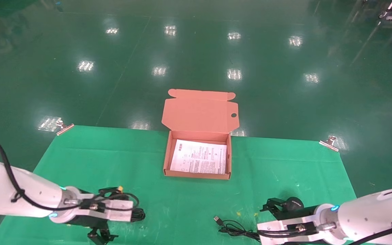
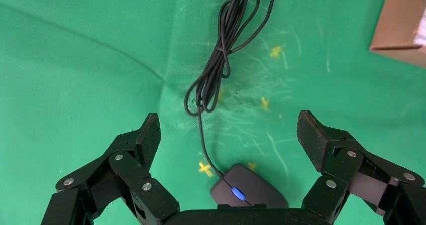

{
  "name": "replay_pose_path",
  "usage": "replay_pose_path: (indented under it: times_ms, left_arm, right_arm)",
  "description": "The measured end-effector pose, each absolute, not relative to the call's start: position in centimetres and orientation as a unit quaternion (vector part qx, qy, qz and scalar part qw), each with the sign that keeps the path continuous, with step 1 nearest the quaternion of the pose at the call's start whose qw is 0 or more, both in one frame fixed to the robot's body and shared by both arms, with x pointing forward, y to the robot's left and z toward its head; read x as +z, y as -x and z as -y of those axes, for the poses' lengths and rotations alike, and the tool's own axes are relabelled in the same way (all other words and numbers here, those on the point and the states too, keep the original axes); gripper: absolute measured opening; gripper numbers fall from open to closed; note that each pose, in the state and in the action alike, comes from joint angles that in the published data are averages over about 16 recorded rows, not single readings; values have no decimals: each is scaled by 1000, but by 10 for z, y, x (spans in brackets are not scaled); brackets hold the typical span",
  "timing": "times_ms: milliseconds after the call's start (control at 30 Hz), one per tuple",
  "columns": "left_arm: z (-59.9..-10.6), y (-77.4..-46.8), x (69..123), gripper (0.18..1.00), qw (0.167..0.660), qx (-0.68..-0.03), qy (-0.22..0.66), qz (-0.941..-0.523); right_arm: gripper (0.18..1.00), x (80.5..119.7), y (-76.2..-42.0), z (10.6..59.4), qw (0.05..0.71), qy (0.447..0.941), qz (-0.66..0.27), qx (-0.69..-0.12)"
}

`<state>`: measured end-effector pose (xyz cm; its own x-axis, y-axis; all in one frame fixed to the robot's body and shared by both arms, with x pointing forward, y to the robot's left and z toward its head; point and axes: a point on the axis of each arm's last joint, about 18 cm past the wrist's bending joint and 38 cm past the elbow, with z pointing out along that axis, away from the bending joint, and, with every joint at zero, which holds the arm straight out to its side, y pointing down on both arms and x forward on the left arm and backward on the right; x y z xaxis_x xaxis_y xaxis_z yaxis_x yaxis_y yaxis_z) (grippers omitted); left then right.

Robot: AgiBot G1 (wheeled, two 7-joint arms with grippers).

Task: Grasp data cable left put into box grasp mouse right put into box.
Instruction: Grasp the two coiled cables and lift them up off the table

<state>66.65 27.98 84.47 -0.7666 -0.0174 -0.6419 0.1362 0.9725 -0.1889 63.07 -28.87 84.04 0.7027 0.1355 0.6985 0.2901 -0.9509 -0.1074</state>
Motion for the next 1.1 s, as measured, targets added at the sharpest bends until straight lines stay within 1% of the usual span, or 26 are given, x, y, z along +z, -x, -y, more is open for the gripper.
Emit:
replay_pose_path:
  times_ms: [200,400,767,1100]
  left_arm:
    - [-290,-685,839,1001,322,-137,28,-936]
    - [-294,-698,836,1001,309,-155,60,-936]
    - [-296,-710,833,1001,302,-169,71,-936]
    - [-296,-713,832,989,302,-178,75,-934]
  right_arm:
    - [1001,823,-638,284,128,919,86,-361]
    - [1001,809,-648,280,144,921,66,-354]
    - [1000,794,-665,277,157,920,56,-355]
    - [980,790,-669,278,165,918,49,-356]
